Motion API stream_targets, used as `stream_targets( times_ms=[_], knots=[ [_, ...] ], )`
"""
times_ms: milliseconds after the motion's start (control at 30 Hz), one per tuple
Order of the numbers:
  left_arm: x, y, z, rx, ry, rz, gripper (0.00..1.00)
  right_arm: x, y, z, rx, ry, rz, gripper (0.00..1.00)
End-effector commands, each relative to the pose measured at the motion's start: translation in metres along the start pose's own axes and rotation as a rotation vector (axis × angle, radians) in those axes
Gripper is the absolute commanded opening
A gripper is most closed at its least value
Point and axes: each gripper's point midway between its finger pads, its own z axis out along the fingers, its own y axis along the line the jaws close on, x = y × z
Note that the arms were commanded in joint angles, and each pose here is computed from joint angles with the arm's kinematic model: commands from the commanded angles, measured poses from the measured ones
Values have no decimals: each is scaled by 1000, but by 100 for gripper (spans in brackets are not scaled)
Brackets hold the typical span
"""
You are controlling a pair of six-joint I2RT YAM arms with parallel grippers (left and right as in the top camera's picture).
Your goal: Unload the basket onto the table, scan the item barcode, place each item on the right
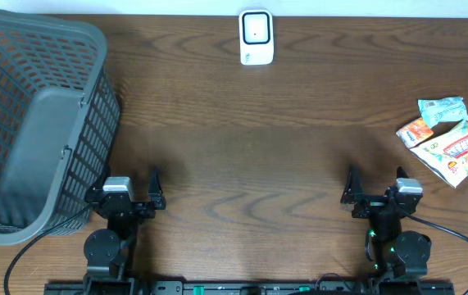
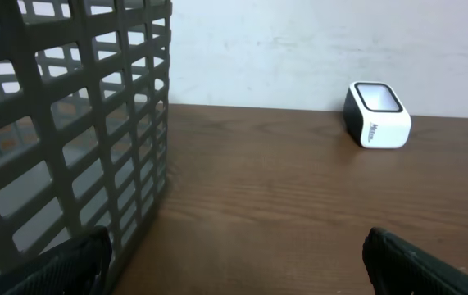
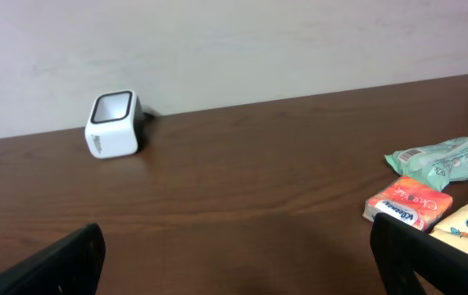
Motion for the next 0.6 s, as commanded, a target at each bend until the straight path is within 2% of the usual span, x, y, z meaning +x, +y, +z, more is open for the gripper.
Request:
stream_targets(
  times_ms=[0,567],
  knots=[
    [15,7,0,-37,51,22,98,-1,-2,0,12,-6,-17,99],
    [15,9,0,-47,49,-5,98,-1,-2,0,12,-6,-17,99]
  ],
)
